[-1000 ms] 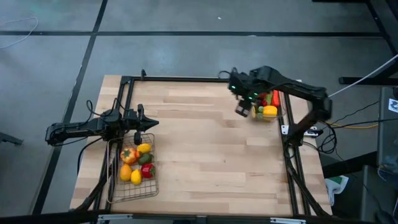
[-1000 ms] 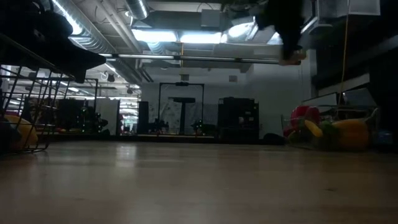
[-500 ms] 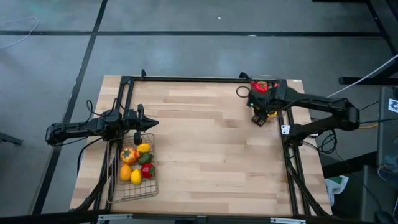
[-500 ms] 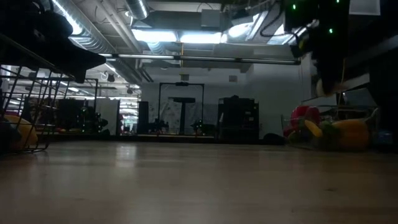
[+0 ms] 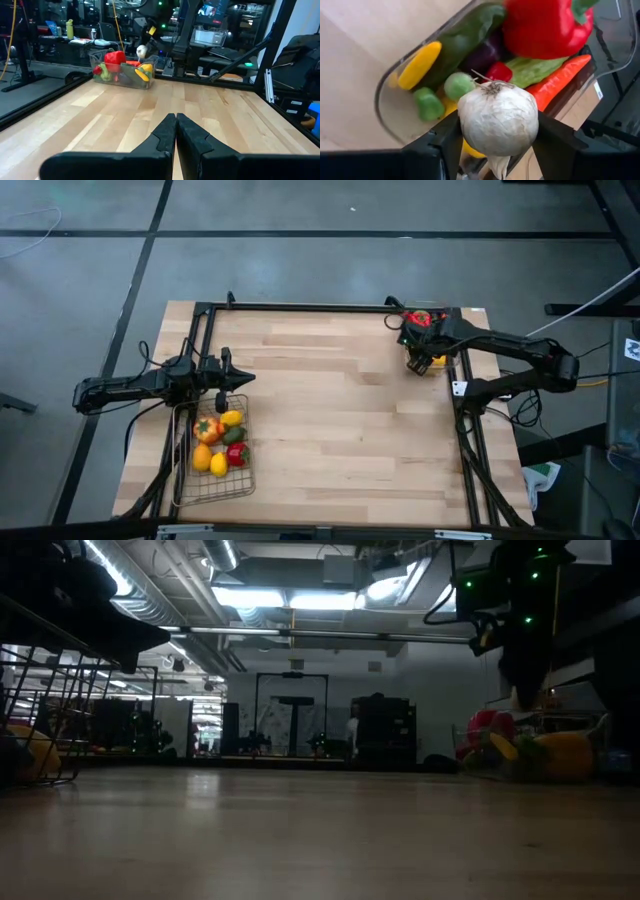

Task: Sort produce into baskets
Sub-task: Put the white garlic into the transparent bin, then return to Home Position

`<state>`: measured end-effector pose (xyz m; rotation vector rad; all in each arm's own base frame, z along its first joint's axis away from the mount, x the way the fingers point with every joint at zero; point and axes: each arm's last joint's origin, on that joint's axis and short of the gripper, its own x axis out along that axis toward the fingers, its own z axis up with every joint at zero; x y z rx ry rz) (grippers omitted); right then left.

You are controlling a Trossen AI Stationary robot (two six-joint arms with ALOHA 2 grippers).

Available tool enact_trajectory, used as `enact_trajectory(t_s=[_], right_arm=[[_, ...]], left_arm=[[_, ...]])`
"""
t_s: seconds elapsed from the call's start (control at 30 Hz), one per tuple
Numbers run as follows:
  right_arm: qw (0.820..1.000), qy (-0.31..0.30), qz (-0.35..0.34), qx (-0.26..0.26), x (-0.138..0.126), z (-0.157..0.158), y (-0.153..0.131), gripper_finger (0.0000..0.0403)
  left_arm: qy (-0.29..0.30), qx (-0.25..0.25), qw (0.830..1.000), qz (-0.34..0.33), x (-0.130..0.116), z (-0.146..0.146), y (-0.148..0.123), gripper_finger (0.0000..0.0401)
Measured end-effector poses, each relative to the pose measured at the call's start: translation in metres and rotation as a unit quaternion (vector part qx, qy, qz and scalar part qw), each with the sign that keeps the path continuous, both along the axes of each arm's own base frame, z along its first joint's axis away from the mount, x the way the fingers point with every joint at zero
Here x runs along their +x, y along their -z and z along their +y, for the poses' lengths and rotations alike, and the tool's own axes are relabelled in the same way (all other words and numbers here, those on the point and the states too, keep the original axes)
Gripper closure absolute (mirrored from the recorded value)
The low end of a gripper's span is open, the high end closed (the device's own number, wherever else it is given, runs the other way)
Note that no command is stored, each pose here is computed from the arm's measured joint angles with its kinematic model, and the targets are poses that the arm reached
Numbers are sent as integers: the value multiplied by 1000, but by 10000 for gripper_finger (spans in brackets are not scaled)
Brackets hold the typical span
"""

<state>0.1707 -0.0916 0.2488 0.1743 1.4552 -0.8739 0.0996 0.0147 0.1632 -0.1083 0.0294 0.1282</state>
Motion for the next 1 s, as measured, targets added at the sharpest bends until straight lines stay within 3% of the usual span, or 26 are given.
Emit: enact_trajectory(t_s=[0.4, 1.0], right_arm=[[1000, -6, 8, 2, -5, -13, 0, 193], [1000, -9, 11, 3, -5, -12, 0, 114]], left_arm=[[0, 0, 1000, 0, 0, 0, 0, 391], [0, 0, 1000, 0, 0, 0, 0, 391]])
